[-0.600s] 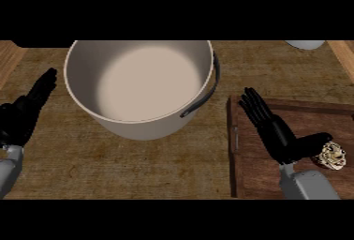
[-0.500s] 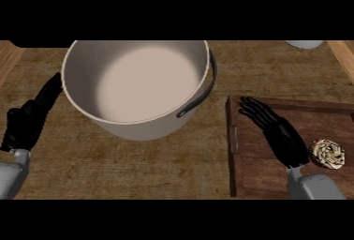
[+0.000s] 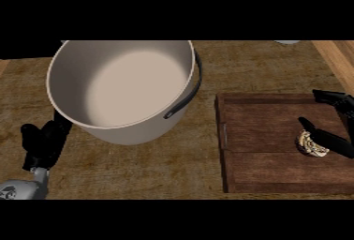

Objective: Pick the cupcake from the tray and place it in the pot

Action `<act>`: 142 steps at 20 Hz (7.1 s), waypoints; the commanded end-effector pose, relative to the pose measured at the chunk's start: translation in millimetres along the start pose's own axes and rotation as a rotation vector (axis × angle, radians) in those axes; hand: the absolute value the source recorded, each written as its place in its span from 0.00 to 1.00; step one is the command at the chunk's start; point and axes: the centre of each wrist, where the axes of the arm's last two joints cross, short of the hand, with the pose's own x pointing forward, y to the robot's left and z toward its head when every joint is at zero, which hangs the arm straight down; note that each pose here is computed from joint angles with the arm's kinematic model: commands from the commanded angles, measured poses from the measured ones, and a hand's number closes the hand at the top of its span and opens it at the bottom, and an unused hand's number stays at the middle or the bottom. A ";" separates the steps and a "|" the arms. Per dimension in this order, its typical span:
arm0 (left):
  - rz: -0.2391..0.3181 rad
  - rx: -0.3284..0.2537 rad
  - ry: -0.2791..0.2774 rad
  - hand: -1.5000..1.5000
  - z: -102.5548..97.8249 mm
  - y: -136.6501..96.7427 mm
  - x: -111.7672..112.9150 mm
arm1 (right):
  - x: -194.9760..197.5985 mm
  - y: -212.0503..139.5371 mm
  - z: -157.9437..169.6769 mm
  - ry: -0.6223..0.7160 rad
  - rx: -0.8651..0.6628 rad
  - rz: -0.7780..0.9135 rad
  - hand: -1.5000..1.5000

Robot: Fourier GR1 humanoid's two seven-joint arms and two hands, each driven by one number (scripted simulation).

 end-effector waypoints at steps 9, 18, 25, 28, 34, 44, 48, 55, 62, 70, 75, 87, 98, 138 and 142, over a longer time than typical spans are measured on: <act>0.075 -0.193 0.111 0.50 5.7 -41.2 -21.1 | 69.9 -55.0 47.0 -0.004 -0.041 0.118 0.00; 0.072 -0.234 0.082 0.50 6.8 -72.8 -21.4 | 109.1 -73.1 33.4 0.304 0.041 0.052 0.00; 0.069 -0.259 0.085 0.50 -2.3 -65.1 -17.4 | 73.1 -53.7 26.3 0.513 0.287 0.146 0.00; 0.068 -0.252 0.087 0.50 -6.8 -65.0 -20.4 | 41.0 -52.7 40.4 0.550 0.327 0.152 0.00; 0.069 -0.249 0.100 0.50 14.5 -64.8 -40.5 | 8.0 -41.7 47.1 0.507 0.263 0.178 0.00; 0.080 -0.231 0.097 0.50 7.2 -72.1 -18.3 | -29.1 -89.4 66.3 0.446 0.252 0.022 0.00; 0.068 -0.246 0.083 0.50 11.2 -80.0 -14.7 | -45.8 -94.8 56.1 0.409 0.240 -0.108 0.00; 0.059 -0.243 0.085 0.50 5.4 -64.6 -8.5 | -79.0 -58.1 79.7 0.452 0.229 -0.227 0.00; 0.068 -0.241 0.102 0.50 -13.7 -64.2 -24.6 | -94.1 -36.5 62.8 0.474 0.245 -0.330 0.00; 0.067 -0.263 0.085 0.50 8.1 -80.6 -21.7 | -112.1 -8.3 86.4 0.385 0.290 -0.238 1.00; 0.063 -0.252 0.089 0.50 -0.4 -61.3 -27.9 | -124.5 -15.0 92.0 0.367 0.244 -0.347 1.00; 0.048 -0.343 0.026 0.50 -15.9 -90.4 8.1 | -70.3 20.4 -38.3 0.029 0.467 -0.217 1.00; 0.073 -0.302 0.081 0.50 -5.5 -85.2 -12.7 | -47.8 32.8 -119.8 -0.168 0.495 -0.106 1.00; 0.048 -0.287 0.091 0.50 -8.0 -71.3 -7.2 | 178.7 278.3 -189.7 -0.334 0.619 0.976 1.00; 0.040 -0.304 0.062 0.50 -7.8 -88.2 -3.5 | 155.1 284.8 -184.9 -0.067 0.824 1.040 1.00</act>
